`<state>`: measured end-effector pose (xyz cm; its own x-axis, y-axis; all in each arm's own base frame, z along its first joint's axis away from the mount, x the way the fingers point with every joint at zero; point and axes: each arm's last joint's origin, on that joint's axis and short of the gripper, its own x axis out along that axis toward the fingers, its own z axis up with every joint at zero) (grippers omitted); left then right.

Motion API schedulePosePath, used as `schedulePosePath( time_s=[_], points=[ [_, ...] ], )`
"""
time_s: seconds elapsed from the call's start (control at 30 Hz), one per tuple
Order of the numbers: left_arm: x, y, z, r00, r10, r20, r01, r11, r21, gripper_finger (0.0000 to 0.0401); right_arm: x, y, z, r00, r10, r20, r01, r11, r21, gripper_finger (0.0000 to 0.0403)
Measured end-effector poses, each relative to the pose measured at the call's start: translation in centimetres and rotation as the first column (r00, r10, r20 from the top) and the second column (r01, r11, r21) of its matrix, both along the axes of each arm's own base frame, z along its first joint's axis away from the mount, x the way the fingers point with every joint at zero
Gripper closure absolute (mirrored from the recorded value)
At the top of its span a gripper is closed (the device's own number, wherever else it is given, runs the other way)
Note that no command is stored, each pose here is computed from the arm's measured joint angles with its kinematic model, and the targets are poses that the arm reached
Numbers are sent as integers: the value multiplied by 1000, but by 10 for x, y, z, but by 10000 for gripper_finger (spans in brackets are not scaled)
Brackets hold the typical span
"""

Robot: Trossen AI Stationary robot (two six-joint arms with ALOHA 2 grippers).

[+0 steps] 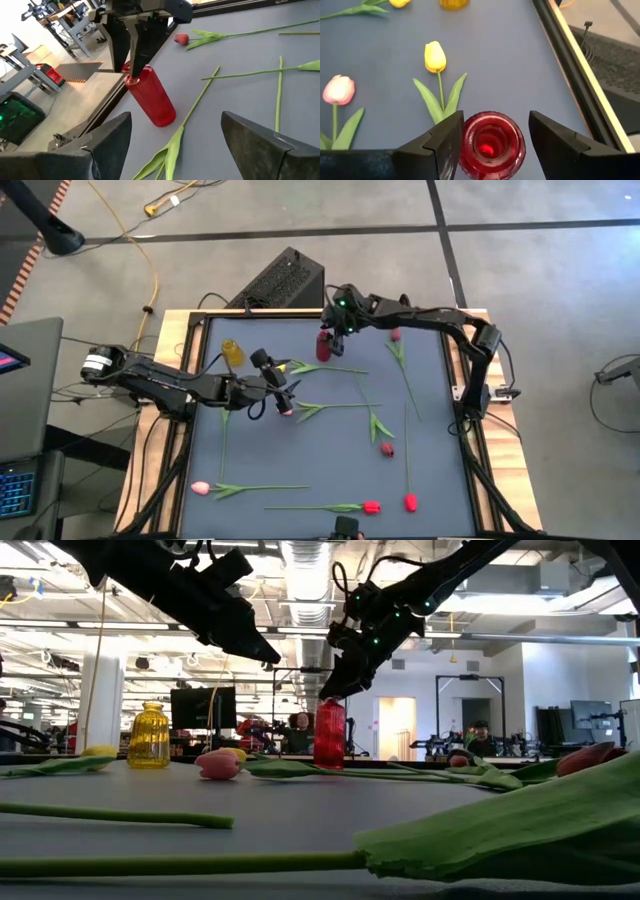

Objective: Sort flowers into vase by color
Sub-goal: Adjust the red flower vase, then put the bottom dark red flower into the red flower vase

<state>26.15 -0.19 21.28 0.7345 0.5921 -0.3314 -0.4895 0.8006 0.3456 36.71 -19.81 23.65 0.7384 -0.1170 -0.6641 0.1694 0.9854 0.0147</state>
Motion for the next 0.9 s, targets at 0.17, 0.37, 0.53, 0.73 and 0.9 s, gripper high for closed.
schedulePosePath(
  time_s=[0.17, 0.37, 0.53, 0.73, 0.9],
  points=[
    [0, 0, -1, 1000, -2, -11, 2, 1000, 3, 106, 1, -1, 12, 1000, 7, -15, -7, 1000, 1, 152],
    [0, 0, -1, 1000, -6, -22, 6, 1000, 11, 106, 2, 0, 33, 999, 43, -28, -43, 999, 13, 152],
    [-1, 0, -4, 998, -24, -54, 24, 1000, 4, 106, -4, 7, 41, 984, 122, -131, -114, 991, 66, 152],
    [-2, -1, -6, 995, -51, -81, 51, 999, 0, 106, -22, 38, 53, 943, 205, -262, -171, 974, 149, 152],
    [-1, -1, -5, 994, -70, -89, 72, 997, 21, 106, -45, 84, 72, 893, 316, -320, -267, 945, 190, 152]
  ],
)
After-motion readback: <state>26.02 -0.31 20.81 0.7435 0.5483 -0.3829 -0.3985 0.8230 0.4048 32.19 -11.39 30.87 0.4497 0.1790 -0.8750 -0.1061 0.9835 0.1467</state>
